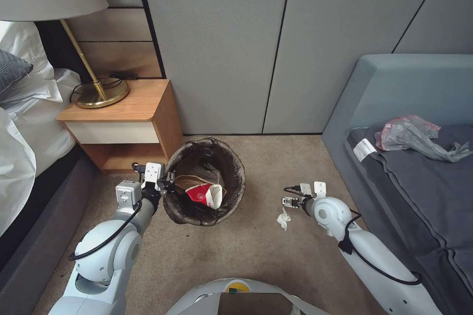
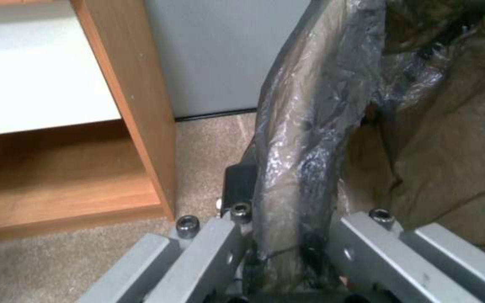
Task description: Pick up the trash bin, then pick up the garbage from the floor and place it into the trash bin.
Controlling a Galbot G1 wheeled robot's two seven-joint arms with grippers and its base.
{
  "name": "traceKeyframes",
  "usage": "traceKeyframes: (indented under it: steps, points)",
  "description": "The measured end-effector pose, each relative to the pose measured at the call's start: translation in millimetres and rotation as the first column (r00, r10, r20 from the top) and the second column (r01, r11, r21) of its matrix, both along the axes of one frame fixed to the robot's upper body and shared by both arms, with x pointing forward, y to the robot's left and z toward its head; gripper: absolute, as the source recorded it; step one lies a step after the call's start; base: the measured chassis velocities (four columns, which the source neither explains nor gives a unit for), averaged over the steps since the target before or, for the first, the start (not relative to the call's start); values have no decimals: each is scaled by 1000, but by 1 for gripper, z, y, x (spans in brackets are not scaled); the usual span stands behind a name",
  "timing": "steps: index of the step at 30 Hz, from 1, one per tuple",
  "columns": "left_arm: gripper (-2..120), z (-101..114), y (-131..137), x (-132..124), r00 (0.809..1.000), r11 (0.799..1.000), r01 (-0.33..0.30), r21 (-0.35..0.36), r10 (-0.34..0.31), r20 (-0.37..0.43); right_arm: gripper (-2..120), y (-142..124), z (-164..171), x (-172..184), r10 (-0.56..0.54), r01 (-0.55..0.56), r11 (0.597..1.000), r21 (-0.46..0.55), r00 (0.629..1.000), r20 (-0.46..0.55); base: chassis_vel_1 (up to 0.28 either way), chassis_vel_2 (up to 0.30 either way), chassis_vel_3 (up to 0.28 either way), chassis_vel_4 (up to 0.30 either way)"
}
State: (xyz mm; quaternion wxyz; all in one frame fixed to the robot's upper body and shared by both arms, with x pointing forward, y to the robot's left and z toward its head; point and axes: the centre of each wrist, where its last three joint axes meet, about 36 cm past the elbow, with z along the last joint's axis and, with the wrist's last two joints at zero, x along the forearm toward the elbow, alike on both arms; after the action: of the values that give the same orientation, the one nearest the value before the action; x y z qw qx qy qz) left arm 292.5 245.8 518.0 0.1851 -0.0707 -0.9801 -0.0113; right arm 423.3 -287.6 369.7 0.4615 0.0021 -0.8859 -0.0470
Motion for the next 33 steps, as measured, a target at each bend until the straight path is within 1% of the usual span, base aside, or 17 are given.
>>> traceKeyframes:
  steps: [8,14,19,22,28,30,32,33]
  points:
    - [0,-2,0,2,1000,1000,-2,0,2,-6,100,0,-26,0,-19,18,1000,-4,998,-55,0,0,0,0]
    - [0,-3,0,2,1000,1000,4,1,-4,-6,100,12,-47,1,-17,18,1000,4,995,-96,0,0,0,0]
    - [0,-2,1,2,1000,1000,4,4,-4,-6,100,16,-56,3,-22,23,1000,5,993,-112,0,0,0,0]
    - [0,-2,2,2,1000,1000,5,5,-5,-6,100,20,-75,4,-16,17,1000,5,990,-140,0,0,0,0]
    - [0,1,1,0,1000,1000,7,5,-7,2,100,30,-93,13,-17,20,1000,19,987,-163,0,0,0,0]
    - [0,3,1,-1,1000,1000,8,5,-8,9,96,33,-100,16,-17,21,999,25,985,-171,0,0,0,0]
    - [0,4,1,-1,1000,1000,8,5,-8,10,94,34,-101,17,-17,22,999,27,985,-173,0,0,0,0]
    - [0,6,1,-2,1000,1000,8,8,-8,15,88,34,-104,18,-15,22,999,35,984,-177,0,0,0,0]
